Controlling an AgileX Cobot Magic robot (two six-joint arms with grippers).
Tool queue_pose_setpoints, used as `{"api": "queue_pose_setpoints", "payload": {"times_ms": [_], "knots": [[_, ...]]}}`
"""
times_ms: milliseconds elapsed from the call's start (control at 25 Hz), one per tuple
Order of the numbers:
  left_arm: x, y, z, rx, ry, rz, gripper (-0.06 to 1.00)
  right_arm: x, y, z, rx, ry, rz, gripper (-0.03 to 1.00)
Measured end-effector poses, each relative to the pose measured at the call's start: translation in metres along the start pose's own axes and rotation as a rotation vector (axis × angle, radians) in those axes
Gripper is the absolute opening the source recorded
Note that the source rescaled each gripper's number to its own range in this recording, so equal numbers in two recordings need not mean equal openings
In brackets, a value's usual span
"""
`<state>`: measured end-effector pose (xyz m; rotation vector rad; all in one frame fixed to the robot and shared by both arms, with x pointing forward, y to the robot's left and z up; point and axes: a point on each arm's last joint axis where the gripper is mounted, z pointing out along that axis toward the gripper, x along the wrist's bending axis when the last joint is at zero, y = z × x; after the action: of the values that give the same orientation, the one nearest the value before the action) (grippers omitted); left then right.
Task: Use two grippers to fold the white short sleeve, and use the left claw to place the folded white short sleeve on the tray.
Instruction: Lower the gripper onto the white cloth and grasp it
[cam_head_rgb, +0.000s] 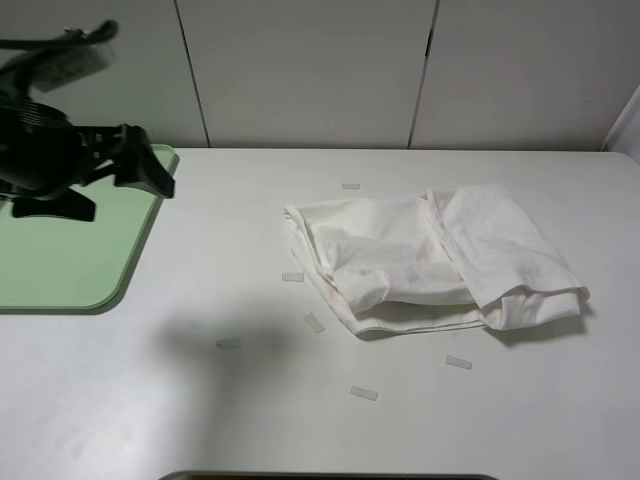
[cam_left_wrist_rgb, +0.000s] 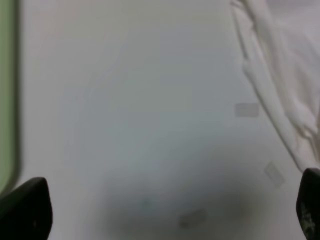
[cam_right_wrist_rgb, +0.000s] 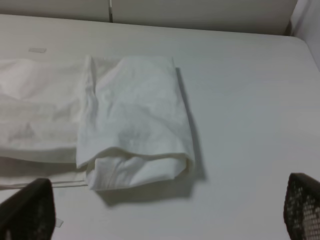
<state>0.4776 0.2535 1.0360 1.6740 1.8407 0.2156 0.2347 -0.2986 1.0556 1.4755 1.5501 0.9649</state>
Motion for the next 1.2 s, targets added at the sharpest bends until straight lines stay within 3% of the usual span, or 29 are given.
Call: {"api": "queue_pose_setpoints", "payload": {"times_ms": [80, 360, 680, 1200], "knots": [[-0.021, 0.002, 0.038, 0.01, -0.032, 0.048, 0.97, 0.0, 0.0, 0.0, 0.0, 0.0, 0.0, 1.0], [-0.072, -0.007, 0.109, 0.033, -0.094, 0.109, 0.97, 0.0, 0.0, 0.0, 0.0, 0.0, 0.0, 1.0], [-0.103, -0.014, 0.16, 0.048, -0.108, 0.17, 0.97, 0.0, 0.0, 0.0, 0.0, 0.0, 0.0, 1.0], [-0.14, -0.046, 0.234, 0.088, -0.113, 0.18, 0.97, 0.0, 0.0, 0.0, -0.001, 0.0, 0.0, 1.0]]}}
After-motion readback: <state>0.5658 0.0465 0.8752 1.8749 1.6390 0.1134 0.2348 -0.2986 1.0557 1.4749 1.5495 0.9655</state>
